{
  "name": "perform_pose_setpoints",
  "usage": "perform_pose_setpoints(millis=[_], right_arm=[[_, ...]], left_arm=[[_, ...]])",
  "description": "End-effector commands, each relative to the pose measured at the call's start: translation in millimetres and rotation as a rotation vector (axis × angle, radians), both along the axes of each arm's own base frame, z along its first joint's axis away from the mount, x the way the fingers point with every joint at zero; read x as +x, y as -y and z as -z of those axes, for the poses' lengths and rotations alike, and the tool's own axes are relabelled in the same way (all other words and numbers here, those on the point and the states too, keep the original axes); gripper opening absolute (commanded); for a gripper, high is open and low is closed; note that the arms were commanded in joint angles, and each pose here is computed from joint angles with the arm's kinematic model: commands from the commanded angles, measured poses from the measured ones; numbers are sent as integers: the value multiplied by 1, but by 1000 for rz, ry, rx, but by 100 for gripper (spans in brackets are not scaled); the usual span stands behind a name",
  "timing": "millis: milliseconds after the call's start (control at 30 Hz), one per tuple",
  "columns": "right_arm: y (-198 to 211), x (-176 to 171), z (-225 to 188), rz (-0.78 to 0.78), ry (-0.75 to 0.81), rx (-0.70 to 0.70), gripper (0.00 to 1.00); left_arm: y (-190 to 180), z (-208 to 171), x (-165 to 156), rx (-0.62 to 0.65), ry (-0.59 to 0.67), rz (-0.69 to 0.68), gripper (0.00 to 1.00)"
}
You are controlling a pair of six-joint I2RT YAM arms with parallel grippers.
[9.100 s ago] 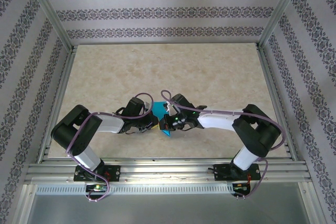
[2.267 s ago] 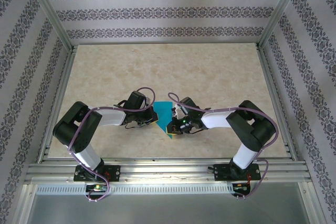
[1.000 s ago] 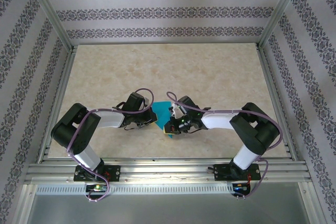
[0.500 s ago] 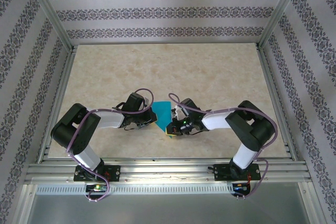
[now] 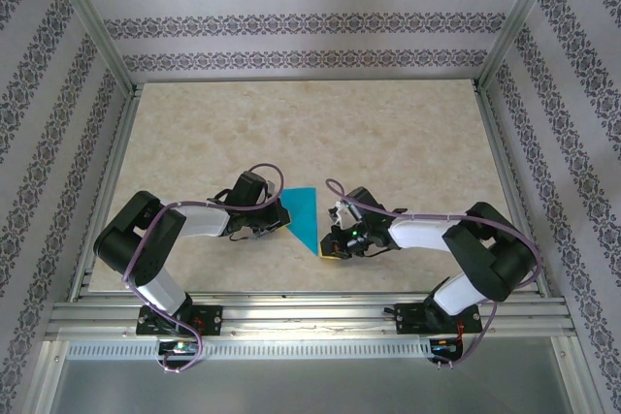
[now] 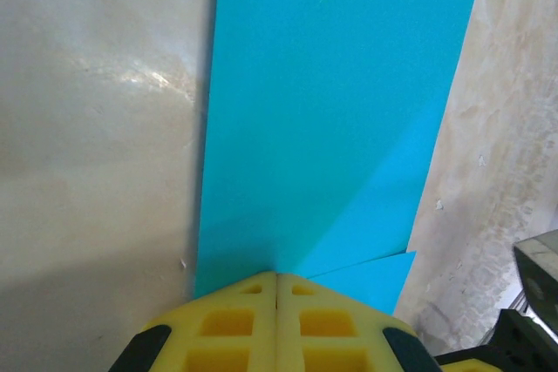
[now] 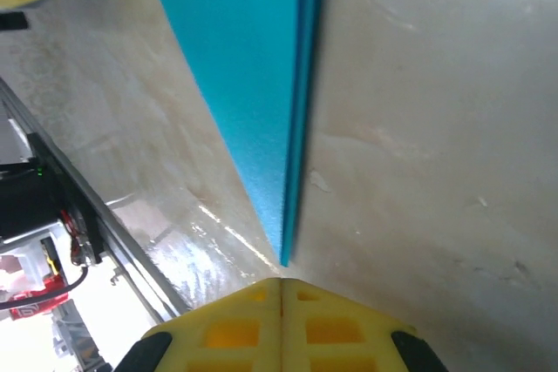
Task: Fold a paper plane with a square sheet of paper (pick it up from the middle)
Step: Third fold the triangle at the center of the table.
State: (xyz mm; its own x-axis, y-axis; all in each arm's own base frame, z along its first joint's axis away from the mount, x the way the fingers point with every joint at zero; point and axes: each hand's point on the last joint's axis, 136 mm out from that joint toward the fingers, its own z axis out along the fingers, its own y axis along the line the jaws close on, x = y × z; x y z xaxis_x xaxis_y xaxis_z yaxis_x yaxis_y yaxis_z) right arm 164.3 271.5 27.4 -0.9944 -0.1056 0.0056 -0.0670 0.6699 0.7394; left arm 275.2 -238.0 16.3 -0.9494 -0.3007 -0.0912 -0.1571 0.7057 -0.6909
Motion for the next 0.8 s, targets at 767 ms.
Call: perform_pose_setpoints(millis=[767], right_arm=[[-1, 17, 40, 10, -51, -130, 0]], left_arm=[[-9, -37, 9, 76, 121, 24, 4]])
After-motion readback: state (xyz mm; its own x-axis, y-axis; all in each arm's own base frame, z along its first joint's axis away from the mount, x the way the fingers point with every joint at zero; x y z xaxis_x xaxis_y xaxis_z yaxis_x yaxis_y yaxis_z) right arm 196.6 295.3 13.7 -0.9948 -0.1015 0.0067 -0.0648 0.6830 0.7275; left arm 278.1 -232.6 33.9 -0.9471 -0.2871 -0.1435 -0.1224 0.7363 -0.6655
